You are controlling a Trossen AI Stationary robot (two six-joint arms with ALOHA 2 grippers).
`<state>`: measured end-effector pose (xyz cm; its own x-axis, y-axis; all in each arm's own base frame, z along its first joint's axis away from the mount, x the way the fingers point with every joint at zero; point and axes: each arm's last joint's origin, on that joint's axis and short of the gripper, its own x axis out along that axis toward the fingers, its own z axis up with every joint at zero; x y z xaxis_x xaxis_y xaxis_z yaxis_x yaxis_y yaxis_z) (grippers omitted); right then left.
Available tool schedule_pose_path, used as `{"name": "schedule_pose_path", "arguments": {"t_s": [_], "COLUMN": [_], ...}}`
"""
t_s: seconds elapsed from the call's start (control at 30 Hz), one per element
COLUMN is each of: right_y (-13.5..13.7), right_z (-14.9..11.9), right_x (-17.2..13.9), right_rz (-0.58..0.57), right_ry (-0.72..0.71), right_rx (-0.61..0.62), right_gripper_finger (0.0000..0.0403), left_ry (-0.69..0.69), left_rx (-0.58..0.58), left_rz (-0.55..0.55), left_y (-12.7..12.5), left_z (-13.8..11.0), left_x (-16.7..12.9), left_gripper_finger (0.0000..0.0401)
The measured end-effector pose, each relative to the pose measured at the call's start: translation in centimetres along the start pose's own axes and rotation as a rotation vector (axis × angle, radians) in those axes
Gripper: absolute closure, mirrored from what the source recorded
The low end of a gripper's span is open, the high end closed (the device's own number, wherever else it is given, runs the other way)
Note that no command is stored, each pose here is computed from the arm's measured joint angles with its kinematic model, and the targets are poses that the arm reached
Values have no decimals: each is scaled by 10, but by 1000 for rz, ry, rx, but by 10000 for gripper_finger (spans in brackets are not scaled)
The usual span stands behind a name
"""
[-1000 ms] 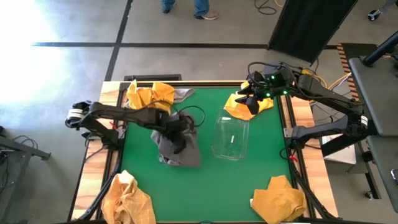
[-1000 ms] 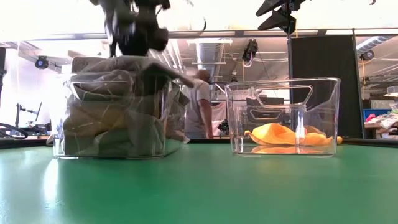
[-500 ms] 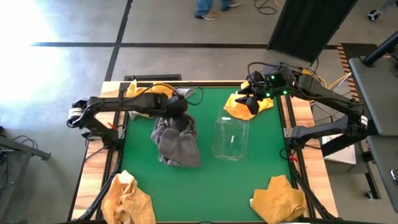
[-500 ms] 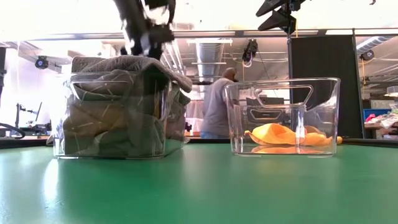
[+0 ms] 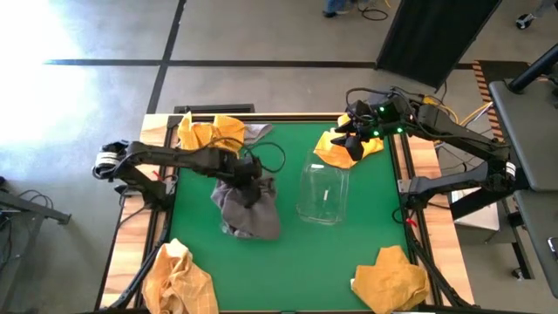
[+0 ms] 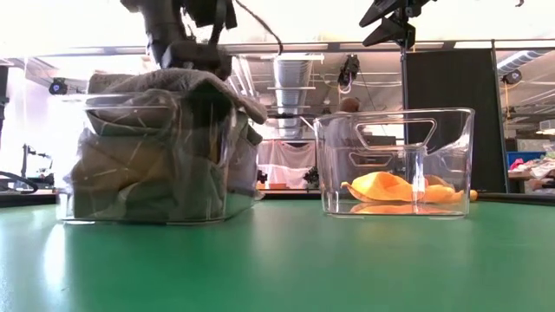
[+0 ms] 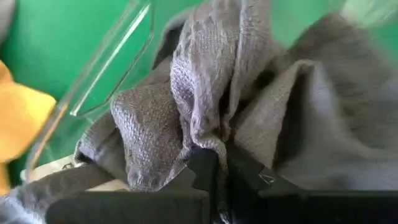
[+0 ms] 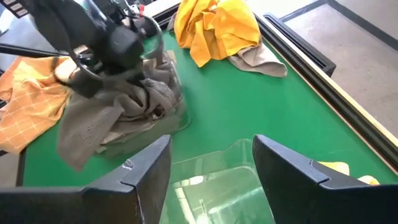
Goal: Sort towels by color in basket
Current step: Put the dark gray towel into the left transparent bin
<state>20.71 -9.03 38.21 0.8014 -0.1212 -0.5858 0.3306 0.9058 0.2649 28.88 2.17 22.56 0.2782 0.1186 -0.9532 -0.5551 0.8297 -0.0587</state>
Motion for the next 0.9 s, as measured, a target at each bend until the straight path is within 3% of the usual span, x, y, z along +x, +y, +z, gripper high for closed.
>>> {"name": "schedule_pose_path", "arguments": {"t_s": [0.2, 0.37, 0.53, 0.7, 0.77, 0.9], "right_y": [0, 0, 0, -1, -1, -2], "right_z": [1, 1, 1, 1, 1, 1], "right_x": [0, 0, 0, 0, 0, 0], "right_rz": [0, -1, -1, -29, -54, -58], "right_ry": [-7, -8, -7, -12, -16, -17], "right_rx": [3, 17, 23, 23, 22, 17], "right_gripper_finger": [187, 181, 177, 178, 178, 179], "left_ry": [66, 76, 90, 121, 91, -53], "left_rx": [-92, -66, -8, 63, 122, 311], "left_rz": [62, 76, 84, 90, 52, -124], "left_y": [17, 17, 14, 5, -2, -27], "left_z": [-8, -5, 9, 25, 31, 37], "left_x": [47, 45, 14, -47, -71, -103], "left_gripper_finger": [396, 367, 310, 255, 241, 230]}}
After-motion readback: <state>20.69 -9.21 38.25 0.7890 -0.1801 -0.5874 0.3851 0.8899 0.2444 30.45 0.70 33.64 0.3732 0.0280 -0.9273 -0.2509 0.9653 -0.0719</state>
